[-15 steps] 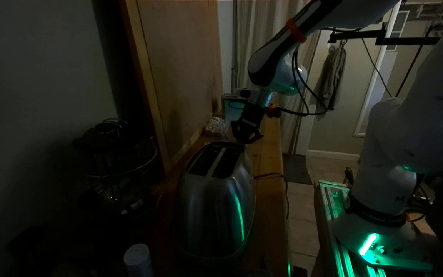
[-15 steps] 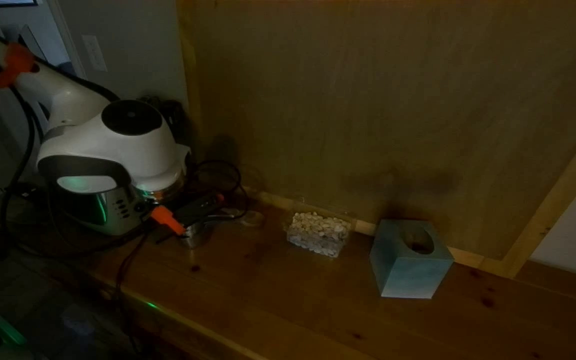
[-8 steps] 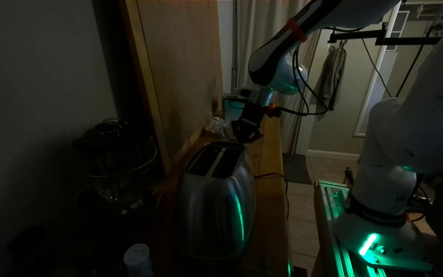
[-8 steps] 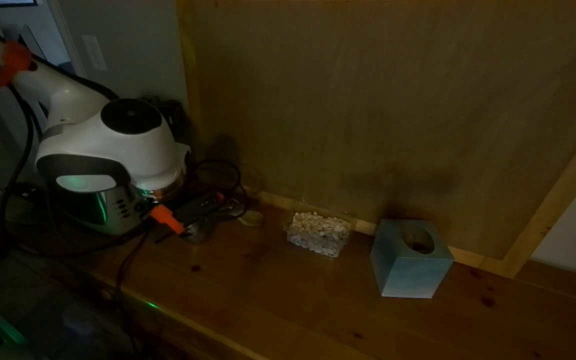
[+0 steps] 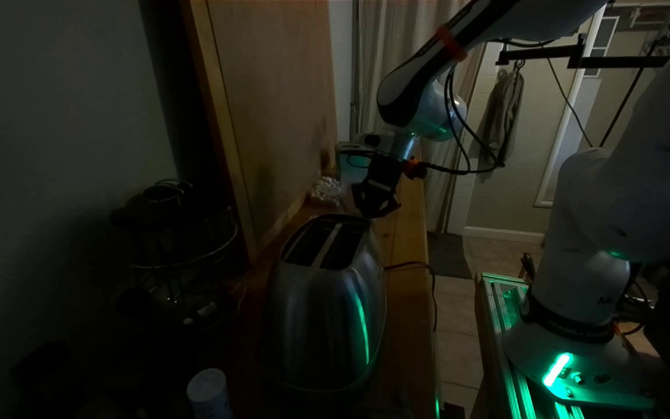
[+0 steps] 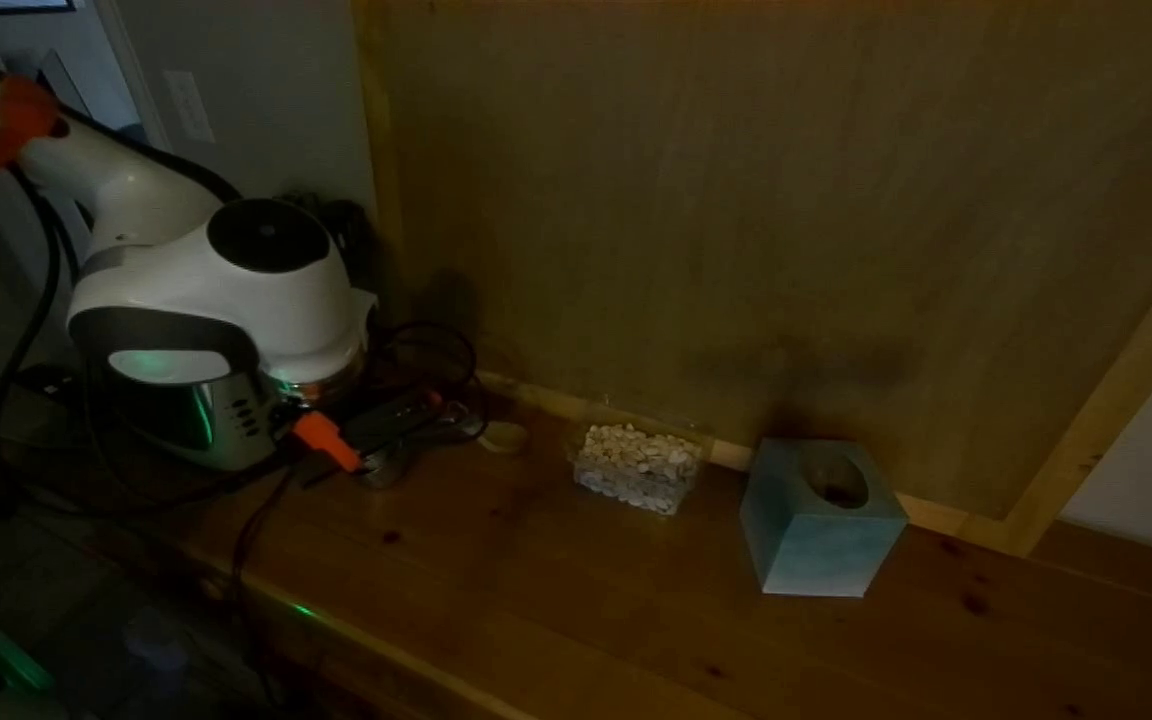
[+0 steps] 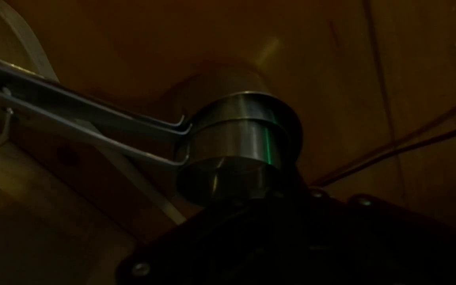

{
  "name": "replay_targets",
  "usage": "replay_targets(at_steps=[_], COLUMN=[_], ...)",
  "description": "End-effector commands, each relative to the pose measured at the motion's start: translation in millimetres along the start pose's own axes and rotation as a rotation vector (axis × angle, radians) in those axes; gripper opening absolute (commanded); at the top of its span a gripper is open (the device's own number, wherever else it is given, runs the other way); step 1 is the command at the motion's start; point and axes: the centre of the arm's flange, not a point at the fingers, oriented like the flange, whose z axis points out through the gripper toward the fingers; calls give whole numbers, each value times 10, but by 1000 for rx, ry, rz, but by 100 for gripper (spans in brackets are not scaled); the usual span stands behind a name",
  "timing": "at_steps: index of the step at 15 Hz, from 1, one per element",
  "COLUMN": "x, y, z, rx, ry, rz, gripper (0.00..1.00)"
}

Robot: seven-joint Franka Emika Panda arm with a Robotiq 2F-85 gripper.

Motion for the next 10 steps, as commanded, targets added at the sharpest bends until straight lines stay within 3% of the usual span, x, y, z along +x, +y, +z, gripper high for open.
replay_targets(at_steps=[1, 10], x=[41, 65], y=[-24, 114], z=[-132, -106], rx=[12, -26], ry=[48, 99], rz=[31, 247], gripper=[1, 1])
